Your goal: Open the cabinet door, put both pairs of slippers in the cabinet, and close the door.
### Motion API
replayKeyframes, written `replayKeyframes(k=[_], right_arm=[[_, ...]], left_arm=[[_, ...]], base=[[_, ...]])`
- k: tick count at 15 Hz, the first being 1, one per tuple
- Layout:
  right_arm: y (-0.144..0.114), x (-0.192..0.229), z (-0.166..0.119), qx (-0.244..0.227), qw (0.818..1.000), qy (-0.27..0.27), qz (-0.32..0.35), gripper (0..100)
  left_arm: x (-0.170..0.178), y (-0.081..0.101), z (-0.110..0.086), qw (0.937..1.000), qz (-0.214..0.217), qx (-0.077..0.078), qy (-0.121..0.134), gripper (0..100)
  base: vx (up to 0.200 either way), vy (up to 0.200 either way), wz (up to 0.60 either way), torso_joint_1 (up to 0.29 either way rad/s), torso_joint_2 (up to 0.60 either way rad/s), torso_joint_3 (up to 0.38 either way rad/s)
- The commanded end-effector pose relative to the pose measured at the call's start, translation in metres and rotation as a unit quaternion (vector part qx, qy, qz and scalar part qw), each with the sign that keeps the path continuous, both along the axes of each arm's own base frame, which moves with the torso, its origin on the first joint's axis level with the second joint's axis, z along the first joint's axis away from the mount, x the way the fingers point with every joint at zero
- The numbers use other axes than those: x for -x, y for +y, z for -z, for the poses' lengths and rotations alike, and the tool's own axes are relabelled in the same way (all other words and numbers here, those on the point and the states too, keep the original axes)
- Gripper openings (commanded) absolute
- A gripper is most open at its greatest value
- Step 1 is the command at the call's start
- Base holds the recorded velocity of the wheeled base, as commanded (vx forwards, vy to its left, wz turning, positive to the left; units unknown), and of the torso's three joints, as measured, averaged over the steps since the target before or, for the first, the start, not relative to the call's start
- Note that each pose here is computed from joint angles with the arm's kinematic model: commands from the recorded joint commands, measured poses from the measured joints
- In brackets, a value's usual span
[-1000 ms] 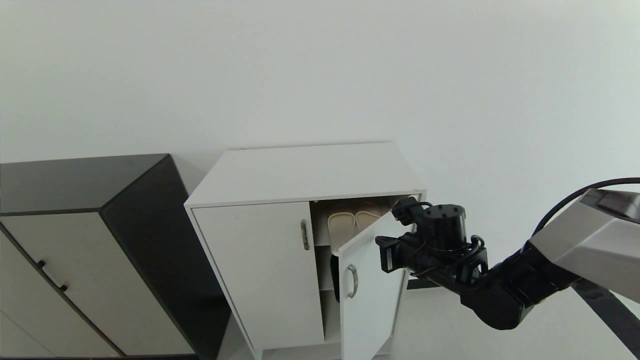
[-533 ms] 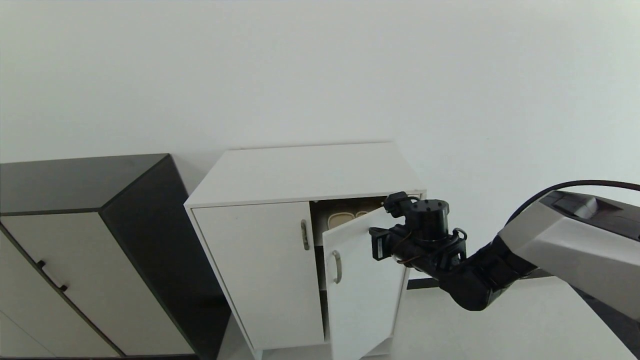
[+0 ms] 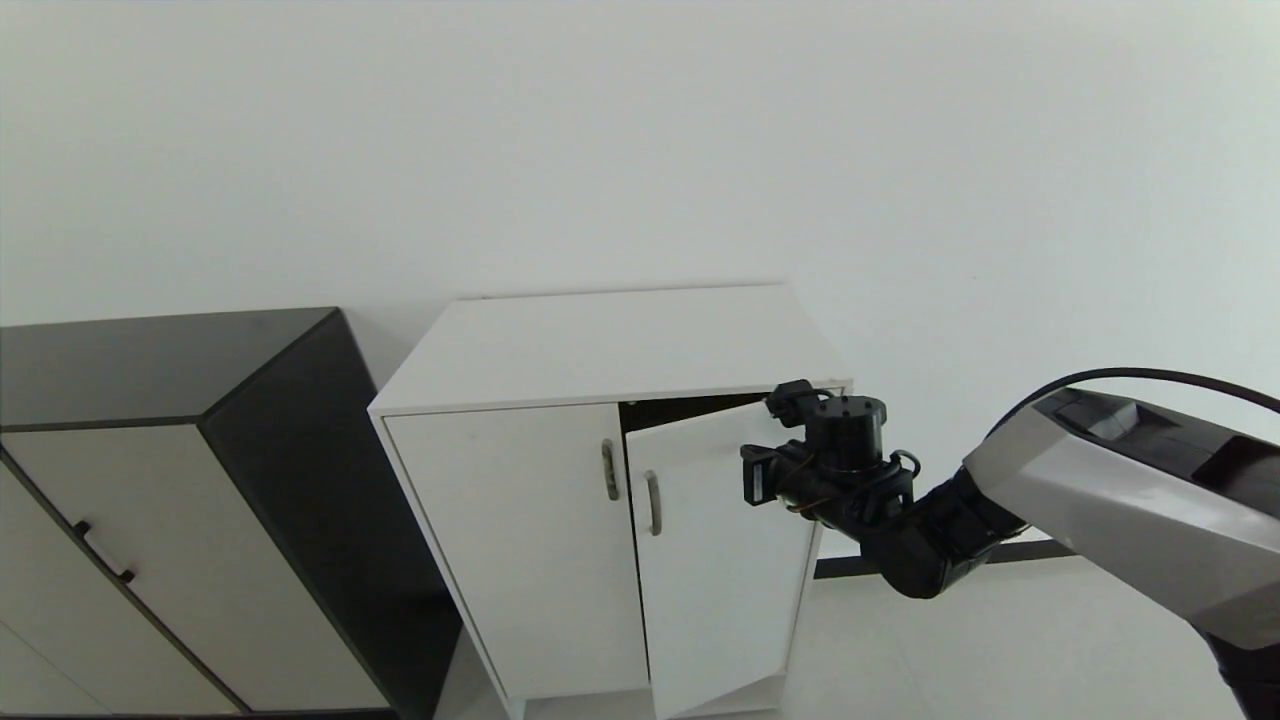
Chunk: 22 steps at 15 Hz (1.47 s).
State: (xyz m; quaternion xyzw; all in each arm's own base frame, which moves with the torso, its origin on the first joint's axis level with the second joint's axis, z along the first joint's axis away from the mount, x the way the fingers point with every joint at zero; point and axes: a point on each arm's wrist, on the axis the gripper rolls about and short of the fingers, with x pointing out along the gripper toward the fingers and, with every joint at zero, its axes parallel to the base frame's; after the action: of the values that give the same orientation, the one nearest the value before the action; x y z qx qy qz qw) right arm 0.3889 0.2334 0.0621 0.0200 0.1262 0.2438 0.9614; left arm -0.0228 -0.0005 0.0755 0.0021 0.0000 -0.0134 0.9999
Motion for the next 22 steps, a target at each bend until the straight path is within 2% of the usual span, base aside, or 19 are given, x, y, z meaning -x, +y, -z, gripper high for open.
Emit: replayKeyframes(k=[1,22], right_arm=[[-0.001,-0.008,0.009,0.002,1.0,0.002,0.006,0],[-0.01,-0.033,0.021,0.003,1.0,0.004,0.028,0]], left_arm=[[0.0,0.0,0.0,1.0,0.0,0.0,0.0,0],[0.0,0.0,0.0,1.0,0.0,0.0,0.0,0]], base=[[0.0,0.0,0.0,0.0,0.0,0.0],[0.0,0.0,0.0,0.0,0.0,0.0]])
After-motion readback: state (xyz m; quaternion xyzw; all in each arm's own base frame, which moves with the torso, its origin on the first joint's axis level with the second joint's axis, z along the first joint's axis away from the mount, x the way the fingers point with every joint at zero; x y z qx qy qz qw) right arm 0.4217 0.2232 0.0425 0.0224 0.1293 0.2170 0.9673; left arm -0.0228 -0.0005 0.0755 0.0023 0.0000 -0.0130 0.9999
